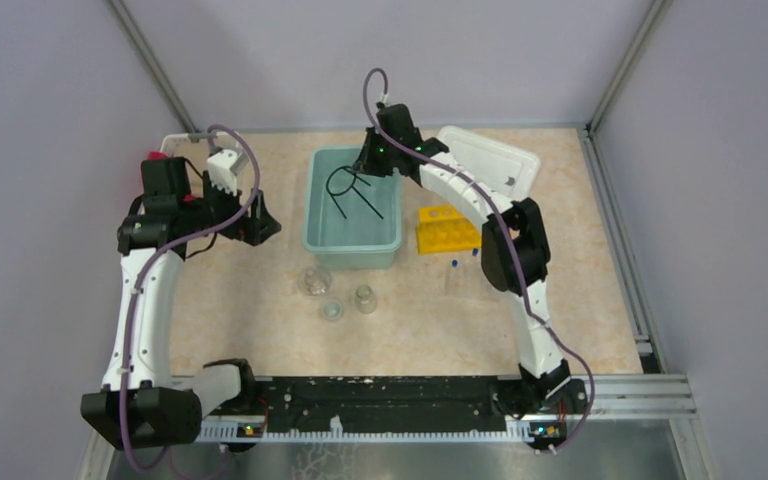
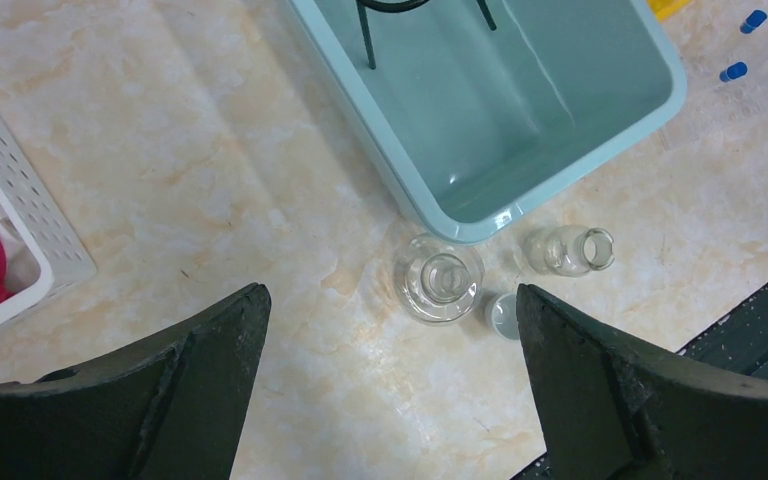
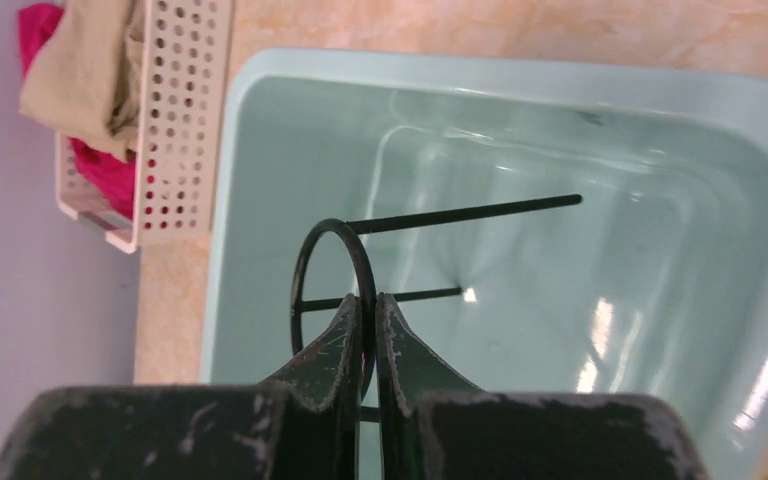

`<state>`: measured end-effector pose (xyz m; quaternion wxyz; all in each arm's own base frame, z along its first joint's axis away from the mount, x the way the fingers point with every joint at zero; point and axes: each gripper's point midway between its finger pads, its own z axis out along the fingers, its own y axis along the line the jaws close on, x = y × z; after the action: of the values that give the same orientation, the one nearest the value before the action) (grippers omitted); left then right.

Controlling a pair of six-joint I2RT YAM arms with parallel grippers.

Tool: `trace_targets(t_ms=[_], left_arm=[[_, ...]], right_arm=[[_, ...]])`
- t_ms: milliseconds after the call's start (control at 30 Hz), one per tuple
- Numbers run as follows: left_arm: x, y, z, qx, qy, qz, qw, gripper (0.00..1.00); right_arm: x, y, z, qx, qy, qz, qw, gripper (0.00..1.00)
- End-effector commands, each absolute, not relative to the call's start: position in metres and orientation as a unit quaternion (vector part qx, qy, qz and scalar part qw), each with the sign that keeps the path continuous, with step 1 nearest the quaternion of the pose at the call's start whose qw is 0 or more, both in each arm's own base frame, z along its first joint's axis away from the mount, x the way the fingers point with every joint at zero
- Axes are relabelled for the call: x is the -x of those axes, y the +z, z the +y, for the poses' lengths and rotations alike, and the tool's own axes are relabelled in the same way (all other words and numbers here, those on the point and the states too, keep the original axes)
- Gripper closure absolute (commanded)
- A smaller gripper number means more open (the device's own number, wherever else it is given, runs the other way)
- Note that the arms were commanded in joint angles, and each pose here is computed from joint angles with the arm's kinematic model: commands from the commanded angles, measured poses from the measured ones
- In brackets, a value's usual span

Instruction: Organize the chemistry lab equipment

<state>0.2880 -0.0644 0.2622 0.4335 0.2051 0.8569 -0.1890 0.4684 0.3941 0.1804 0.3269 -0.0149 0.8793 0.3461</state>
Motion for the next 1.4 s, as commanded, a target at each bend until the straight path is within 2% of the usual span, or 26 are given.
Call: trace_targets(t_ms=[0,167,267,367,533,667,933,1167,1367], left_arm=[[-0.288,0.265,-0.064,-0.211,-0.189,0.849,0.445,0.01],[-0.290,0.263,-0.065,-0.211,-0.192,0.849,0.445,0.01],[-0.291,0.261,-0.066,-0.212,-0.196,0.849,0.443,0.01],[-0.286,0.254,-0.071,-0.227,-0.208,0.844,0.439,0.01],[-0.276,0.236,-0.081,-0.260,-0.235,0.830,0.435,0.01],[-0.272,0.221,-0.090,-0.286,-0.259,0.818,0.426,0.01],[-0.272,0.175,-0.090,-0.300,-0.266,0.827,0.394,0.03],[-0.268,0.148,-0.101,-0.335,-0.264,0.816,0.389,0.05],[-0.264,0.124,-0.121,-0.376,-0.241,0.804,0.392,0.06]], right_arm=[[-0.462,0.186,0.366,0.024,0.290,0.889,0.354,0.97],[-0.459,0.204,0.340,0.023,0.245,0.886,0.393,0.80],[-0.459,0.204,0.331,0.022,0.224,0.889,0.398,0.60],[-0.457,0.206,0.327,0.022,0.205,0.894,0.399,0.44],[-0.445,0.251,0.331,0.041,0.199,0.873,0.443,0.30],[-0.423,0.298,0.348,0.072,0.228,0.848,0.472,0.24],[-0.362,0.336,0.348,0.103,0.271,0.831,0.474,0.23],[-0.309,0.301,0.289,0.064,0.266,0.841,0.468,0.23],[-0.285,0.283,0.251,0.029,0.241,0.850,0.468,0.23]])
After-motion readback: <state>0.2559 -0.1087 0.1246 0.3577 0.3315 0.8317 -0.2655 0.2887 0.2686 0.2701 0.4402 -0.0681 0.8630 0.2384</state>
